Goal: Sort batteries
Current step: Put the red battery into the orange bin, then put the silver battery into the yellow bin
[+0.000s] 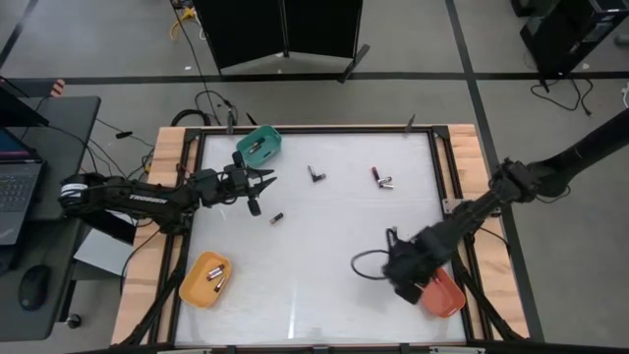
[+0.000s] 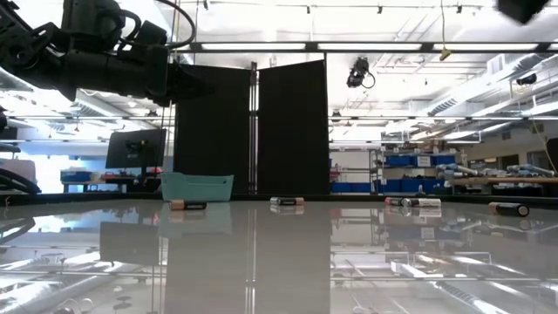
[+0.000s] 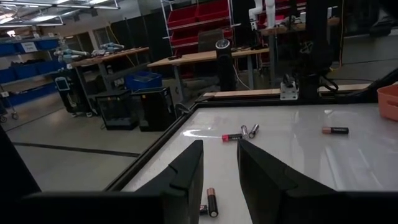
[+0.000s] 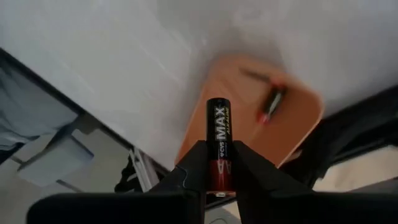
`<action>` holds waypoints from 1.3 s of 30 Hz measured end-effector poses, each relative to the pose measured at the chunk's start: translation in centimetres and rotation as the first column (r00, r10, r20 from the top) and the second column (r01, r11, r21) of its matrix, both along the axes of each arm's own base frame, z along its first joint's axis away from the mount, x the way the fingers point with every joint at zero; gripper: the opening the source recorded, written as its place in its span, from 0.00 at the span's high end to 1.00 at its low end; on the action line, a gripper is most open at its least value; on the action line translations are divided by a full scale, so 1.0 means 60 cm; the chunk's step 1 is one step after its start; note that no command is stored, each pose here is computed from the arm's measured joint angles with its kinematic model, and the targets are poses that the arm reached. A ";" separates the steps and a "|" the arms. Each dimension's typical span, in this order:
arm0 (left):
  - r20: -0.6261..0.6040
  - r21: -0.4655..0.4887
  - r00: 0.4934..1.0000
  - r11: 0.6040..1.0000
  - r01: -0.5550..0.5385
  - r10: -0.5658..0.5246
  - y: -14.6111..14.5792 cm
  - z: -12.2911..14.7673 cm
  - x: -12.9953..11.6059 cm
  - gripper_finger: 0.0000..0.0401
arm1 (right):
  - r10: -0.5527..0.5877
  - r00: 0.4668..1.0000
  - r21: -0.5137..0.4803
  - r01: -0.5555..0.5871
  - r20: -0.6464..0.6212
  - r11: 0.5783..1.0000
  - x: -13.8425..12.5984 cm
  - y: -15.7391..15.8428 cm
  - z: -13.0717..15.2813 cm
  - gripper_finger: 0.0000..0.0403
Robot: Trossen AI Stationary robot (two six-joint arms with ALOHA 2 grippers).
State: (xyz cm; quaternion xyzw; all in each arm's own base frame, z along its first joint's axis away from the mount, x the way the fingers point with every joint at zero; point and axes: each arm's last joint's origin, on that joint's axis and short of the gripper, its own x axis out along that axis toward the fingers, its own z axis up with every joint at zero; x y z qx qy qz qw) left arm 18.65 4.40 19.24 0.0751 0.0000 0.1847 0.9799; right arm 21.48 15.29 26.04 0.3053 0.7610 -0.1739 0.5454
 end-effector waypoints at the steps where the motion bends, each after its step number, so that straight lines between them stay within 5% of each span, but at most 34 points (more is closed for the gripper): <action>1: 0.000 0.000 1.000 1.000 0.000 0.000 0.000 0.000 0.000 0.74 | -0.019 1.000 -0.006 0.018 -0.006 1.000 -0.012 0.004 -0.002 0.85; 10: -0.002 0.000 1.000 1.000 0.000 0.000 0.000 0.000 0.000 0.74 | -0.138 0.987 -0.019 0.140 0.082 0.990 -0.079 0.018 -0.082 0.85; 24: -0.003 0.002 1.000 1.000 -0.005 0.005 0.000 0.000 0.000 0.74 | -0.170 0.983 -0.055 0.174 0.065 0.983 -0.104 0.019 -0.169 0.85; 39: -0.003 0.003 1.000 1.000 -0.005 0.005 0.000 0.000 0.000 0.74 | -0.163 0.986 0.083 0.166 -0.040 0.983 -0.088 0.013 -0.135 0.52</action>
